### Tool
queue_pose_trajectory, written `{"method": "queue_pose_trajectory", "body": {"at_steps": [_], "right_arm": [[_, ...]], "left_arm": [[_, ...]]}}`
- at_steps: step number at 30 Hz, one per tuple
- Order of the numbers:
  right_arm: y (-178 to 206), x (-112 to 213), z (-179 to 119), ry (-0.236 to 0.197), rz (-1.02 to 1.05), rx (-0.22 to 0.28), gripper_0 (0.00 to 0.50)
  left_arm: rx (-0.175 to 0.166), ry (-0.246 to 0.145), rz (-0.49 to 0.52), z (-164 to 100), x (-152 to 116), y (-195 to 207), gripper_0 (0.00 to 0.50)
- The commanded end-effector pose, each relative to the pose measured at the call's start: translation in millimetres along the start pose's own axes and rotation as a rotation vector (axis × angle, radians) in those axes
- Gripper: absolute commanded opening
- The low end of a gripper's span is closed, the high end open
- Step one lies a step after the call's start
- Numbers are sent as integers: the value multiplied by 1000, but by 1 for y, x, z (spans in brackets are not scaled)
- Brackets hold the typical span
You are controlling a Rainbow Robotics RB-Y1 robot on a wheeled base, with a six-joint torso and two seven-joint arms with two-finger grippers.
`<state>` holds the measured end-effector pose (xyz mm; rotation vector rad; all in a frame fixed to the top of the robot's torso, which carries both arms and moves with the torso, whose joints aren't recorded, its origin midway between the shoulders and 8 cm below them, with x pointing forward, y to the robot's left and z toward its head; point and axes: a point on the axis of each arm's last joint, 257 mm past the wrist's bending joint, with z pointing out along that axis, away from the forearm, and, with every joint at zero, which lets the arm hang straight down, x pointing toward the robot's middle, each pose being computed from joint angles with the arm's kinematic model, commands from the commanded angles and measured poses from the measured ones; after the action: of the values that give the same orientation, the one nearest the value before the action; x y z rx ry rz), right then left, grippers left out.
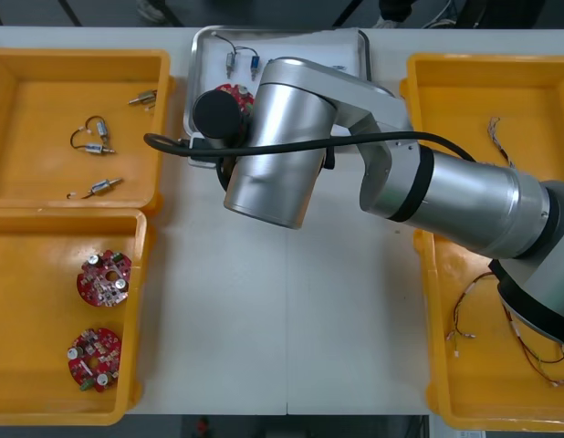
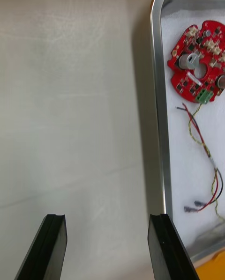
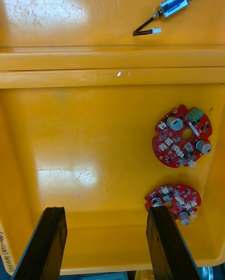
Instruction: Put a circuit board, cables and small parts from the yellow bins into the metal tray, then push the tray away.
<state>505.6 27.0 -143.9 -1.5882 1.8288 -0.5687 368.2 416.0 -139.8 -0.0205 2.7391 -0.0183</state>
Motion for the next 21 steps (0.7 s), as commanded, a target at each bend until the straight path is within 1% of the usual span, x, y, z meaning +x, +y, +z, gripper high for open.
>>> {"method": "queue_pose_trajectory", "body": {"at_steps": [1, 3, 4, 6, 7, 9, 11, 12, 15, 18, 20, 21], "right_arm": [[1, 16, -31, -7, 145, -36, 500], [4, 28, -38, 12, 182, -55, 500], [6, 40, -43, 35, 212, -67, 500], [8, 55, -47, 69, 246, -76, 500], [9, 68, -51, 96, 276, -79, 500], [6, 70, -55, 77, 312, -74, 500], [-3, 71, -63, 41, 365, -60, 500], [-5, 71, -64, 34, 377, -59, 500], [-19, 79, -75, -13, 481, -52, 500], [-26, 93, -80, -33, 564, -49, 500], [-30, 102, -82, -39, 603, -45, 500], [-32, 112, -83, -37, 635, -41, 500]], "left_arm": [[-55, -11, 111, -15, -1, 14, 500], [-55, -11, 111, -15, -1, 14, 500], [-55, -11, 111, -15, -1, 14, 500], [-55, -11, 111, -15, -1, 14, 500], [-55, -11, 111, -15, -1, 14, 500], [-55, -11, 111, -15, -1, 14, 500], [-55, -11, 111, -15, -1, 14, 500], [-55, -11, 111, -15, -1, 14, 500], [-55, -11, 111, -15, -1, 14, 500], [-55, -11, 111, -15, -1, 14, 500], [-55, -11, 111, -15, -1, 14, 500], [-55, -11, 111, -15, -1, 14, 500]]}}
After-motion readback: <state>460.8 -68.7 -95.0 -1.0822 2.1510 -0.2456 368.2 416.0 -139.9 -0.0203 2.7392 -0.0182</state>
